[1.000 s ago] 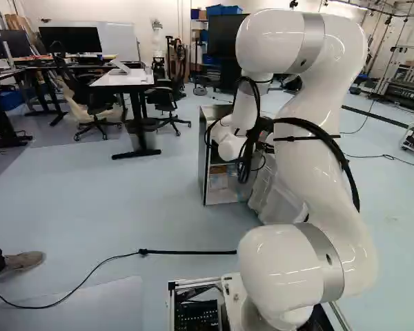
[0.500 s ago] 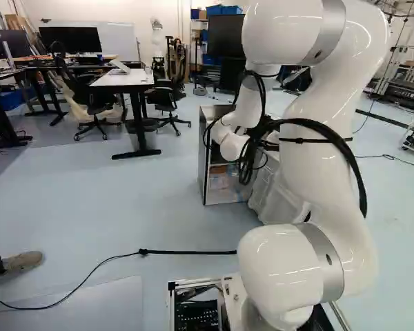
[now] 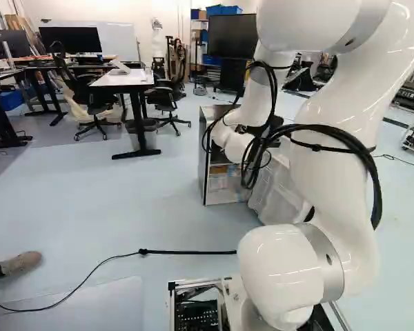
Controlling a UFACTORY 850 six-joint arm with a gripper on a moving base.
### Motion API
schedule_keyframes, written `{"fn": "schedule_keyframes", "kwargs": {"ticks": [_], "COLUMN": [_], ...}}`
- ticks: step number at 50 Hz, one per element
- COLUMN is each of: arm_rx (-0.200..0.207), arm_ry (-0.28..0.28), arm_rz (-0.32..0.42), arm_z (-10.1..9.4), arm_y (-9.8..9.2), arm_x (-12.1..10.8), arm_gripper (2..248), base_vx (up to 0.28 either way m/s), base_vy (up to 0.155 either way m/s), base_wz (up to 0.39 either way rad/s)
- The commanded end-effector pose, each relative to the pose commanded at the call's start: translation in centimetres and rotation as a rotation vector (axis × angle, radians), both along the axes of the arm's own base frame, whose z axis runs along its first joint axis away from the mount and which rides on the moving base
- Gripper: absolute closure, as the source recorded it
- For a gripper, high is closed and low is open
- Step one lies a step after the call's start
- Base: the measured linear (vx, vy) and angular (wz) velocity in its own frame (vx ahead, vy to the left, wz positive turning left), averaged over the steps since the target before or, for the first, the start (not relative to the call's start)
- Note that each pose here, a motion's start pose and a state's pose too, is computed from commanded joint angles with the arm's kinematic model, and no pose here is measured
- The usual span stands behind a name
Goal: Open the fridge door
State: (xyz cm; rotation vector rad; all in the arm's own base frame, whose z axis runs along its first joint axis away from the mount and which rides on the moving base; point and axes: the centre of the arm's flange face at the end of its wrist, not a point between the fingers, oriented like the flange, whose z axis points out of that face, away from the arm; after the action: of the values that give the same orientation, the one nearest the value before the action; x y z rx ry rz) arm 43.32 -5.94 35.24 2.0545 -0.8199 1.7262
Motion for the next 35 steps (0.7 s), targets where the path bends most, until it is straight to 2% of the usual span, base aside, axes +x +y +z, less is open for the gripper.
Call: {"fn": "schedule_keyframes", "kwargs": {"ticks": [18, 35], "arm_rx": [0.002, -0.008], "arm_ry": [0.028, 0.06], "arm_rz": [0.194, 0.357], "arm_z": [1.6, 2.2], "arm_y": [1.7, 3.1], "arm_x": [-4.0, -7.8], "arm_gripper": [3, 3], "base_vx": [0.0, 0.0], "base_vy": [0.0, 0.0], "base_wz": [0.0, 0.0]}}
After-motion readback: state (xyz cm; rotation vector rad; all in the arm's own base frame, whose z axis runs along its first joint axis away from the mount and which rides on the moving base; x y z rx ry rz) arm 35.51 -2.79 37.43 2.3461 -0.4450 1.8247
